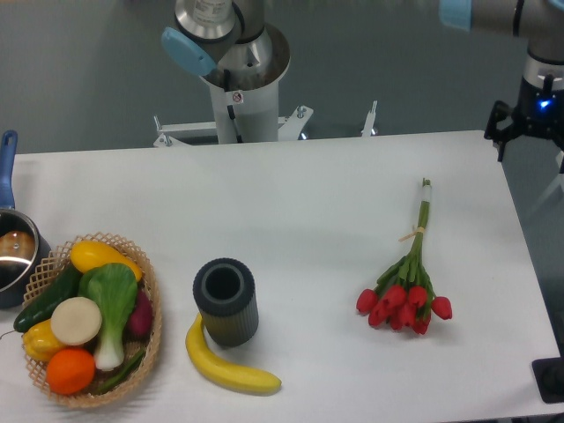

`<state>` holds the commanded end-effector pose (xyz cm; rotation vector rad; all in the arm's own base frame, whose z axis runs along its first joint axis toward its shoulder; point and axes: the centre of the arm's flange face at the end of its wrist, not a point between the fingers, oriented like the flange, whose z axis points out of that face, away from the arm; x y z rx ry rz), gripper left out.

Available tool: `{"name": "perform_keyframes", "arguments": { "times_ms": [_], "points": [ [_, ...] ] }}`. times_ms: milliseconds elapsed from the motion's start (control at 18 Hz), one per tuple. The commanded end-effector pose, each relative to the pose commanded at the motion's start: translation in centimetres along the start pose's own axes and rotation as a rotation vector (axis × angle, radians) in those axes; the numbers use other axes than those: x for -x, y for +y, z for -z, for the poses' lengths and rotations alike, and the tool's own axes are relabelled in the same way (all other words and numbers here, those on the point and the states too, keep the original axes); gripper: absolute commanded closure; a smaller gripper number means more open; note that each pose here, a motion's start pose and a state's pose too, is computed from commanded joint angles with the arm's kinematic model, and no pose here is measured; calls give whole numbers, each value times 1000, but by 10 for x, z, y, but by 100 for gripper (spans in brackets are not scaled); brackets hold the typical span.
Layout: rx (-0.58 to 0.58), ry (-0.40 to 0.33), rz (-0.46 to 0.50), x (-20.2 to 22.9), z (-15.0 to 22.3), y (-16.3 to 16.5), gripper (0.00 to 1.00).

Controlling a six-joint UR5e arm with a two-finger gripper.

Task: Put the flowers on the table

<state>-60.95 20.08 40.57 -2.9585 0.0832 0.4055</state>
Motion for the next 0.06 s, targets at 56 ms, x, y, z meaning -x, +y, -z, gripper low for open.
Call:
{"name": "perform_keyframes", "arguments": {
  "times_ms": [56],
  "points": [
    [-2,2,-1,-1,-1,-1,0]
  ]
}}
